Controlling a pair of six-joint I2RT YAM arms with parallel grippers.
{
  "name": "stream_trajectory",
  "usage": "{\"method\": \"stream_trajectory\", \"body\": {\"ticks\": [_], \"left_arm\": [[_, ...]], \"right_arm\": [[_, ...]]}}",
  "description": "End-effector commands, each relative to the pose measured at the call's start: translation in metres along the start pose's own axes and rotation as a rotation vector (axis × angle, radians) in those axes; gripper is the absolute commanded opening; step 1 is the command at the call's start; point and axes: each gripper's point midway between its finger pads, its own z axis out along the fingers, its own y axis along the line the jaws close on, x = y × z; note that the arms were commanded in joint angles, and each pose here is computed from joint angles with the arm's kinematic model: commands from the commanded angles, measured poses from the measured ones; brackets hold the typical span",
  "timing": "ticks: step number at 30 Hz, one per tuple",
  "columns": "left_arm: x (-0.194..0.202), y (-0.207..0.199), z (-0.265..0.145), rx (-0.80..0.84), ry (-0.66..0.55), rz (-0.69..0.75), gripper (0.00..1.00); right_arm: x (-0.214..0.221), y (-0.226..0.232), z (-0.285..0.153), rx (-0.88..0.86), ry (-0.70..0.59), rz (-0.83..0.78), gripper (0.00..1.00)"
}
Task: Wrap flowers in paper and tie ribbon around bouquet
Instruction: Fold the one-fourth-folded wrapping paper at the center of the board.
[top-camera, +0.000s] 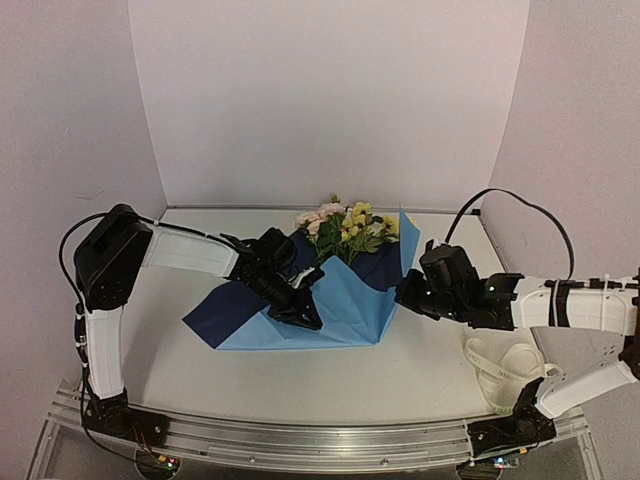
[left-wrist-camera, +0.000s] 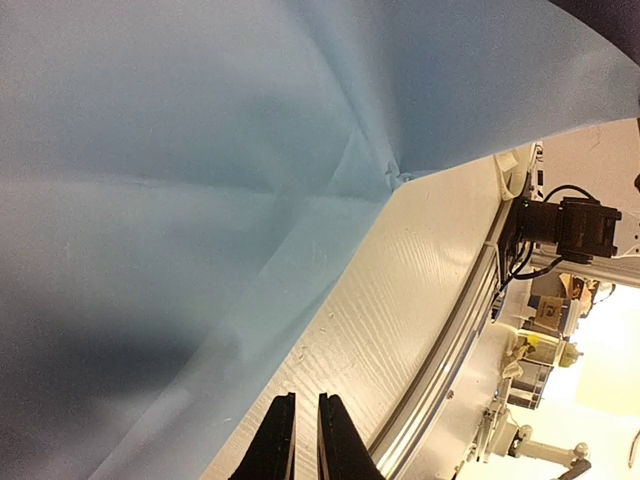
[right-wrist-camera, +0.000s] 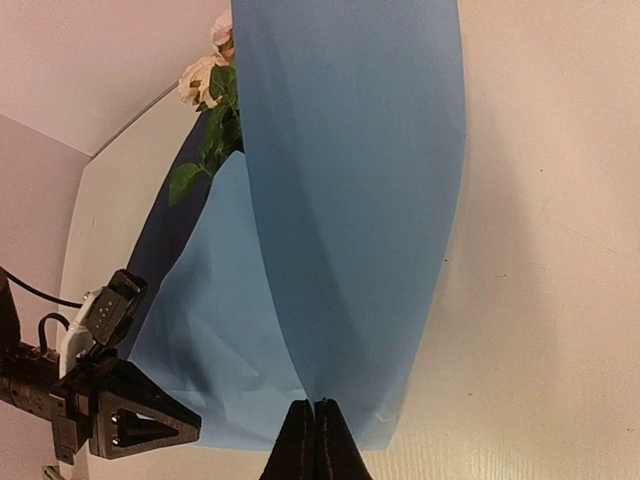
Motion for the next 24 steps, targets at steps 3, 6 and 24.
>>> {"method": "stream_trajectory", "body": {"ticks": [3, 6, 24], "left_arm": [[-0.016, 0.013, 0.005, -0.042, -0.029, 0.014, 0.08], [-0.021, 0.02, 0.012, -0.052, -0.032, 0.005, 0.08], [-0.039, 0.037, 0.02, -0.06, -0.097, -0.048, 0.05]], "right_arm": [[-0.002, 0.028, 0.002, -0.048, 0.016, -0.037, 0.0], [0.003, 0.041, 0.006, -0.069, 0.041, -0.055, 0.0], [0.067, 0.095, 0.061, -0.151, 0.277, -0.1, 0.0]]}}
